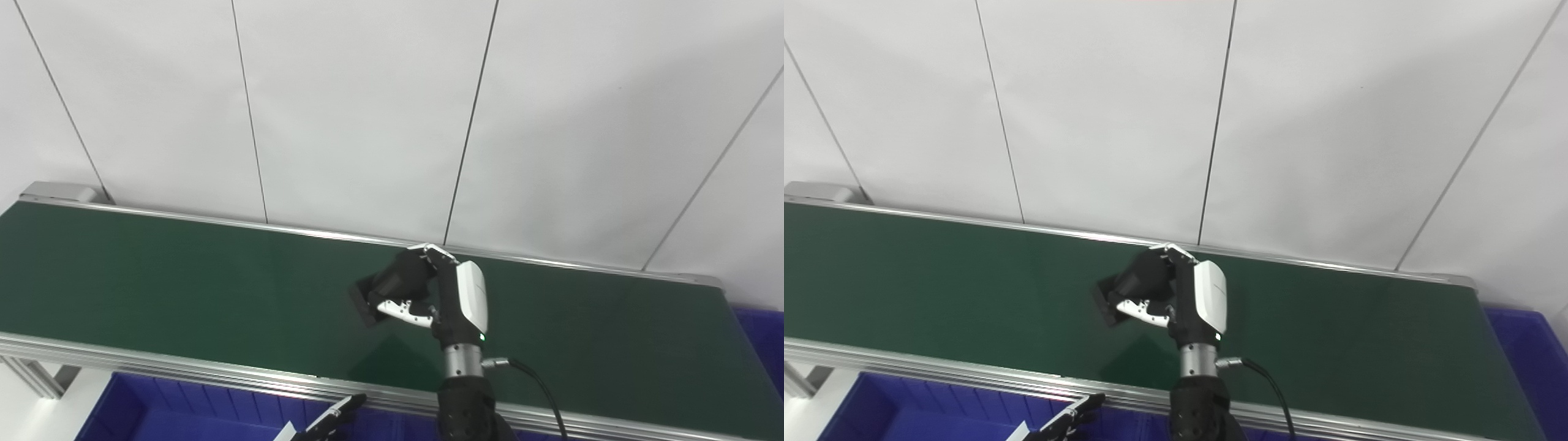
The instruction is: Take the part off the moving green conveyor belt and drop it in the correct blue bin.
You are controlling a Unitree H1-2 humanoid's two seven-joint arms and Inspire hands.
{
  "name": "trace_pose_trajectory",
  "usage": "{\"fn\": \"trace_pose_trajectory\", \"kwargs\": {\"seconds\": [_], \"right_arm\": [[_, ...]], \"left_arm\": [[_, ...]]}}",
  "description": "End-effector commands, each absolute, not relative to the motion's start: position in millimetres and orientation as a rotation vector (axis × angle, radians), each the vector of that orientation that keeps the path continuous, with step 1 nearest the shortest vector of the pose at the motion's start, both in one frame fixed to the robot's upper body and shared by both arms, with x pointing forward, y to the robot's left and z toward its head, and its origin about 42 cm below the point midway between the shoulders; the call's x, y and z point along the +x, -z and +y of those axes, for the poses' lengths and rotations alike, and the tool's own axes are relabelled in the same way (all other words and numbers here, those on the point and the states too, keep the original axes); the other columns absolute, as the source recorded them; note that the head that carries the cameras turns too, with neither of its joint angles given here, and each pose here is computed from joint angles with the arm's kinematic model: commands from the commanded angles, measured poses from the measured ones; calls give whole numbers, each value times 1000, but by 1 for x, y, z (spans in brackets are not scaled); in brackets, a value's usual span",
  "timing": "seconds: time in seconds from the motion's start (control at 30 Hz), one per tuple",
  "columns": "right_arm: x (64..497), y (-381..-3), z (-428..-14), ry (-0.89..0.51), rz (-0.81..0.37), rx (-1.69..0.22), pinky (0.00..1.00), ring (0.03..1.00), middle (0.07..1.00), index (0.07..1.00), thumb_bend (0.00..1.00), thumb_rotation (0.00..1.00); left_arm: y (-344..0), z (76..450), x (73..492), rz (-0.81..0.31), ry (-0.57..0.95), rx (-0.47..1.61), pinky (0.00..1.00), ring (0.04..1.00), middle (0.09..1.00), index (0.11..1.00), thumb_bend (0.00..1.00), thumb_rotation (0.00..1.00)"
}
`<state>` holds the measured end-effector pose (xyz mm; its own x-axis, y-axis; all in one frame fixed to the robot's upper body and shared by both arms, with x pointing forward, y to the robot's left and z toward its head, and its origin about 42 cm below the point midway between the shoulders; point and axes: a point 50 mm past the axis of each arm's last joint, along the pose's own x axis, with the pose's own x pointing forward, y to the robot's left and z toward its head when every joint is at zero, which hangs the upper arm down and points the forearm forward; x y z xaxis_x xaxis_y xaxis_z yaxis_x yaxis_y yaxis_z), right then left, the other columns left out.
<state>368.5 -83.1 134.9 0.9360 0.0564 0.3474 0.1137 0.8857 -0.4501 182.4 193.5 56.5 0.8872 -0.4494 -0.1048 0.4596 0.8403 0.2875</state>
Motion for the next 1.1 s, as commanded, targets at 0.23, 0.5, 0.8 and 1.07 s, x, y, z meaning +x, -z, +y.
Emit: {"fn": "trace_pose_trajectory", "kwargs": {"seconds": [0.23,0.5,0.8,1.07], "right_arm": [[337,-148,-110,92,-359,-428,406,463,448,539,517,0],[291,-133,-141,109,-308,-461,330,394,447,538,517,0],[237,-122,-155,136,-248,-457,469,490,450,541,517,0],[205,-113,-162,99,-47,-449,276,348,450,545,515,0]], "left_arm": [[-66,203,191,-38,488,320,855,916,950,933,887,232],[-69,210,192,-34,488,329,841,911,949,933,884,230],[-81,220,193,-31,494,344,828,909,946,934,897,254],[-93,228,200,-30,497,359,824,910,948,939,898,258]]}}
